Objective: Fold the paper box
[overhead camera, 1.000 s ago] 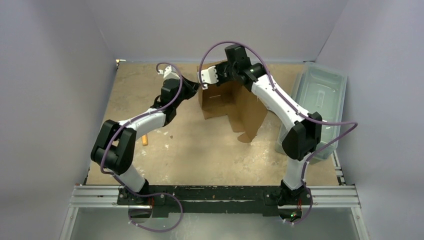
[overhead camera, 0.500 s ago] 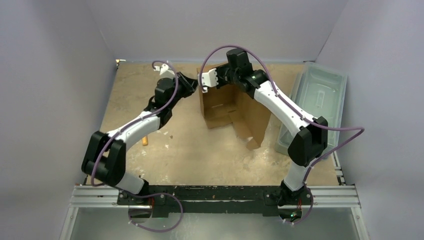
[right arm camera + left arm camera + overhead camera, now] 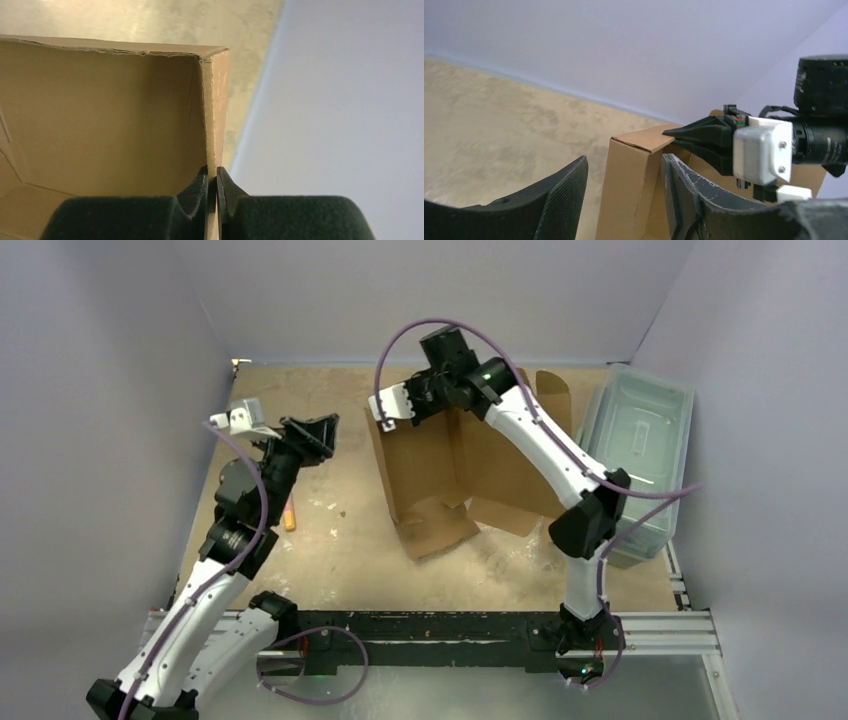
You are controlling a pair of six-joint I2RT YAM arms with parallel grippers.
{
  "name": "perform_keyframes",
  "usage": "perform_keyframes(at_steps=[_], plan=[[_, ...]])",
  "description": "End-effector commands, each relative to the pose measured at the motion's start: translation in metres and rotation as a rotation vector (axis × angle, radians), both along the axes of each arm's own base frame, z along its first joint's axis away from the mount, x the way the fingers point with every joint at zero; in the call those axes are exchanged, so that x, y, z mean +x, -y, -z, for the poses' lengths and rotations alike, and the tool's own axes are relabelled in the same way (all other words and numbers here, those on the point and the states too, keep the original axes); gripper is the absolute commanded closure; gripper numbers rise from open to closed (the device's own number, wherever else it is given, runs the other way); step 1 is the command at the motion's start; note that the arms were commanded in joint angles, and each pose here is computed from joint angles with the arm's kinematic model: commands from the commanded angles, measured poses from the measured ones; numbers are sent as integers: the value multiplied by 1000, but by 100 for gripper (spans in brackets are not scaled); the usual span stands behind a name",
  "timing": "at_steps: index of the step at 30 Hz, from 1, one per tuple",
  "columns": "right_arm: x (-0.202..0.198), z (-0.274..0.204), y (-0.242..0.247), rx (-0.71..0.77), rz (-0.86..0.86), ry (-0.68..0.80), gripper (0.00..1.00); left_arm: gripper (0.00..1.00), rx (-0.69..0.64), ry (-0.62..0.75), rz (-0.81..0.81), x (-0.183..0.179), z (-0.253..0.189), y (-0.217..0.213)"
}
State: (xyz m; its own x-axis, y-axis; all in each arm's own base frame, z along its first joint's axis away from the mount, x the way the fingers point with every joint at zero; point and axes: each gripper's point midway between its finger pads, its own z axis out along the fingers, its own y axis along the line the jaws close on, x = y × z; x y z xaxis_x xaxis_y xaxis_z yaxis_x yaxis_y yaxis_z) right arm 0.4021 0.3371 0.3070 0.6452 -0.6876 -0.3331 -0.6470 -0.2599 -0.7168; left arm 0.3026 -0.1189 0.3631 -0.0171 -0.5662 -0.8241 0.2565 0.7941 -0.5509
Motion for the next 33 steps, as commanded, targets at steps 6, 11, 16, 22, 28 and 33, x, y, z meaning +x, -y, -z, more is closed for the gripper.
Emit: perform_keyframes(at_steps=[6, 11, 16, 22, 28, 33], plan=[[-13, 118, -10, -319, 5, -236, 100, 44, 113, -247, -99, -37, 96, -36], [-14, 152, -12, -403, -3, -271, 100, 44, 88, -273, -97, -53, 112, -41], [-23, 173, -13, -429, -28, -302, 100, 45, 39, -326, -43, -58, 143, -29], [-30, 189, -11, -428, -37, -297, 96, 44, 21, -360, 28, -53, 173, -12], [-44, 196, -16, -387, -78, -344, 99, 41, 204, -294, 213, -24, 175, 26], [-64, 198, -24, -336, -135, -427, 100, 39, 292, -203, 346, -10, 187, 53]])
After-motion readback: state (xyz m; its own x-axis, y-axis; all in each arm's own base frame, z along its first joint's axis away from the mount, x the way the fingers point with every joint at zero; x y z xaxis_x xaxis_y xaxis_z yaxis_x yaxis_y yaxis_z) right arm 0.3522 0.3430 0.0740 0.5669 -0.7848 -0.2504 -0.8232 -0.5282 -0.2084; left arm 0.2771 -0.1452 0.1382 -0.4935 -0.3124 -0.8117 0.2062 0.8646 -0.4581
